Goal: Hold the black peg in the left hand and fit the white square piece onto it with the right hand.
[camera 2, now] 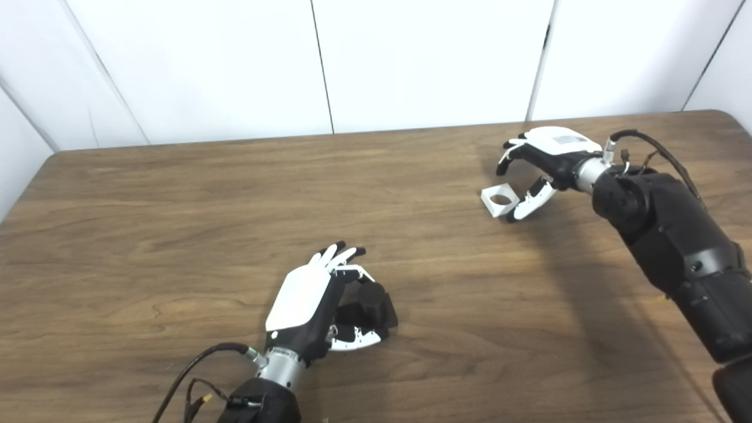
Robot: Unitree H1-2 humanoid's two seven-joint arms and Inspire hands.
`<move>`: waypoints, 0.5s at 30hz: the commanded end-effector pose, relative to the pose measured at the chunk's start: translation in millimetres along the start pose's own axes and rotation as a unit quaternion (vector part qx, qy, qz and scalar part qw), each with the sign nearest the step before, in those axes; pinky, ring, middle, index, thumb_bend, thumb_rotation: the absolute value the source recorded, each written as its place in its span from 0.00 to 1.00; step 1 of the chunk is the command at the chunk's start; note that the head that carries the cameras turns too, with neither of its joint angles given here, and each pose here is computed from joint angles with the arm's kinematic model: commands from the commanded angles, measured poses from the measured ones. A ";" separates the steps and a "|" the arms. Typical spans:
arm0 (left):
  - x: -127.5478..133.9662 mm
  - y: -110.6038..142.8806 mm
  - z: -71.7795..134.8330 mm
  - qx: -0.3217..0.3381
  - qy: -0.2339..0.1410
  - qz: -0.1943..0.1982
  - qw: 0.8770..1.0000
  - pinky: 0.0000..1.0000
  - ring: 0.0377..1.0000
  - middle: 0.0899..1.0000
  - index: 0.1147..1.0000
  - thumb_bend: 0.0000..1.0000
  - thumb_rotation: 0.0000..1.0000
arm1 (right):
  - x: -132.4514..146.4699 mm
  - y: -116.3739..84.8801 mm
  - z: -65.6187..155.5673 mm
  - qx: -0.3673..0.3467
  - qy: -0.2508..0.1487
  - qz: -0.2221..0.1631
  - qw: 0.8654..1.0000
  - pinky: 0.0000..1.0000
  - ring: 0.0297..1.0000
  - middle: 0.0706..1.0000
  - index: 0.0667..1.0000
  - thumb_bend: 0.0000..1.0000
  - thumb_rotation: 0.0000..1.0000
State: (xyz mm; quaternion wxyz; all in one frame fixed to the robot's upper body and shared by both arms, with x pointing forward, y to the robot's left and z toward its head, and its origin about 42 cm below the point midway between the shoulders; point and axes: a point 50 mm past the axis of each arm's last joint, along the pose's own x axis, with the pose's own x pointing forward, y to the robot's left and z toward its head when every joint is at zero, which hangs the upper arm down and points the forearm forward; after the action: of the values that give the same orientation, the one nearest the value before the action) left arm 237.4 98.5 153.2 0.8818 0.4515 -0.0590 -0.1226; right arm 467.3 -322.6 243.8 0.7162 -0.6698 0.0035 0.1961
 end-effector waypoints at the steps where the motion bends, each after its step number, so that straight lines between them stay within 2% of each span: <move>1: 1.3 -2.3 3.3 0.004 -0.004 0.001 1.000 0.98 0.99 0.90 0.43 0.52 0.06 | 4.5 -36.2 5.8 -0.020 -0.017 -0.035 0.999 1.00 1.00 0.94 0.69 0.83 0.26; 15: 2.0 -2.6 5.9 0.004 -0.004 0.000 1.000 0.99 0.99 0.90 0.43 0.52 0.06 | 12.3 -30.0 20.9 -0.039 -0.031 -0.019 0.999 1.00 1.00 0.94 0.68 0.83 0.26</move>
State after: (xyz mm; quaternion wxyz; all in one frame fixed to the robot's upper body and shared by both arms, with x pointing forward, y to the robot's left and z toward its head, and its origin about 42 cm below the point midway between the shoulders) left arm 237.3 96.7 153.2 0.8827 0.4500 -0.0580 -0.1226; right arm 470.8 -309.0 237.2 0.6997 -0.6809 0.0074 0.2160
